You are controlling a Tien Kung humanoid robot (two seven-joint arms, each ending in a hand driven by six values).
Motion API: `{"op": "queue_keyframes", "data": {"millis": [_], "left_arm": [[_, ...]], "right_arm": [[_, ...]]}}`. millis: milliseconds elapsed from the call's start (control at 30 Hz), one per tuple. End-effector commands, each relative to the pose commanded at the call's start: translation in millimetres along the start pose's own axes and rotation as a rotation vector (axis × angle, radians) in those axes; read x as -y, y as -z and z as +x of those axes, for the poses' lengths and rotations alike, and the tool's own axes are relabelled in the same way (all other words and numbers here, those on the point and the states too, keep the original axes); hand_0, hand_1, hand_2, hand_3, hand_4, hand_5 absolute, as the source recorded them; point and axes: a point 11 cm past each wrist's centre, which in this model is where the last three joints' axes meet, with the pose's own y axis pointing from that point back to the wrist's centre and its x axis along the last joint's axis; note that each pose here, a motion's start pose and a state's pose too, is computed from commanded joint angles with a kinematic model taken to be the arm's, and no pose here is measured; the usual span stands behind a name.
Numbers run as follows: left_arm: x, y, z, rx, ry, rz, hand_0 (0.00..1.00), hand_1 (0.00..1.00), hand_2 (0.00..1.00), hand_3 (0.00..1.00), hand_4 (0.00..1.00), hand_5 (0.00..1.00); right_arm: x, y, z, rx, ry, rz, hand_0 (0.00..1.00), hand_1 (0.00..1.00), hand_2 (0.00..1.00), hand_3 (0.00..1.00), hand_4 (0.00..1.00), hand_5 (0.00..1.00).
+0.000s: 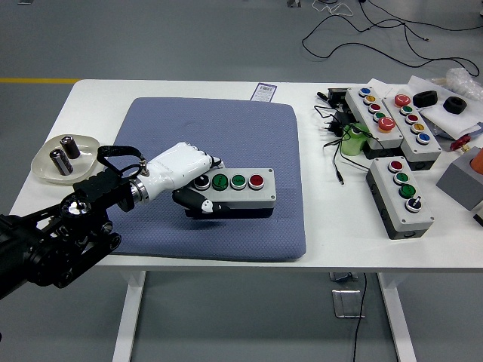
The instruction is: Pick up the button,place it on the desk,press the button,press the button
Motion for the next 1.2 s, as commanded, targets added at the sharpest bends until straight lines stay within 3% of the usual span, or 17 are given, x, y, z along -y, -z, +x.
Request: {"op": "queue_keyframes", "data": {"millis": [133, 167, 333, 367, 533, 567, 733, 767, 933, 967, 1133, 1167, 1200], "left_arm": [[1.0, -0.3, 2.6, -0.013, -0.007, -0.017, 0.013, 0.066, 0.135, 0.232, 0.002, 0.002], [1.1, -0.2, 2.9, -0.012, -0.007, -0.019, 0.353, 0.353, 0.429, 0.406, 0.502, 0.002], [1.3, 2.1, 5.5, -0.003, 0.007, -0.004, 0.353, 0.353, 0.429, 0.406, 0.502, 0.002], [1.1, 2.9, 5.9, -0.006, 0.012, 0.003, 0.446, 0.621, 0.718, 0.611, 0.862, 0.342], [0.1, 8.0, 3.4, -0.035, 0.056, 0.036, 0.446, 0.621, 0.718, 0.611, 0.862, 0.342], [-0.4, 8.8, 2.8, -0.042, 0.061, 0.041, 0.727, 0.825, 0.905, 0.792, 0.945, 0.516], [-5.3, 8.9, 8.8, -0.096, 0.05, 0.054, 0.727, 0.825, 0.905, 0.792, 0.945, 0.516], [-6.7, 8.3, 12.6, -0.109, 0.037, 0.055, 0.914, 0.936, 0.998, 0.916, 0.979, 0.569], [-14.5, 8.4, 36.4, -0.208, -0.042, 0.084, 0.914, 0.936, 0.998, 0.916, 0.979, 0.569], [-16.2, 9.3, 43.3, -0.235, -0.067, 0.094, 0.896, 0.927, 0.998, 0.918, 0.992, 0.671], [-24.7, 12.8, 84.4, -0.365, -0.232, 0.126, 0.896, 0.927, 0.998, 0.918, 0.992, 0.671], [-27.3, 12.1, 95.1, -0.39, -0.282, 0.133, 0.783, 0.865, 0.951, 0.895, 0.959, 0.822], [-29.0, 10.6, 102.9, -0.409, -0.319, 0.135, 0.783, 0.865, 0.951, 0.895, 0.959, 0.822]], "right_arm": [[-0.1, -1, -1.4, -0.003, 0.002, -0.001, 0.673, 0.658, 0.674, 0.624, 0.31, 0.173], [-0.1, -1, -1.6, -0.003, 0.003, -0.001, 0.673, 0.658, 0.674, 0.624, 0.31, 0.173], [-0.2, -1, -1.8, -0.008, 0.003, 0.0, 0.673, 0.658, 0.674, 0.624, 0.31, 0.173], [-0.2, -1, -1.8, -0.009, 0.003, 0.001, 0.673, 0.658, 0.674, 0.624, 0.31, 0.173], [-0.3, 2, -0.9, -0.014, 0.001, 0.005, 0.673, 0.658, 0.674, 0.624, 0.31, 0.173], [-0.3, 2, -0.9, -0.015, 0.001, 0.005, 0.673, 0.658, 0.674, 0.624, 0.31, 0.173], [-0.4, 3, -1.3, -0.02, 0.001, 0.008, 0.673, 0.658, 0.674, 0.624, 0.31, 0.173], [-0.5, 3, -1.3, -0.02, 0.001, 0.009, 0.673, 0.658, 0.674, 0.624, 0.31, 0.173], [-0.5, 4, -0.9, -0.022, -0.001, 0.013, 0.673, 0.658, 0.674, 0.624, 0.31, 0.173], [-0.5, 4, -0.7, -0.023, -0.002, 0.013, 0.673, 0.658, 0.674, 0.624, 0.31, 0.173], [-0.2, 4, 0.8, -0.023, -0.005, 0.013, 0.673, 0.658, 0.674, 0.624, 0.31, 0.173], [-0.2, 3, 0.9, -0.022, -0.005, 0.013, 0.673, 0.658, 0.674, 0.624, 0.31, 0.173], [-0.2, 3, 1.0, -0.022, -0.005, 0.013, 0.673, 0.658, 0.674, 0.624, 0.31, 0.173]]}}
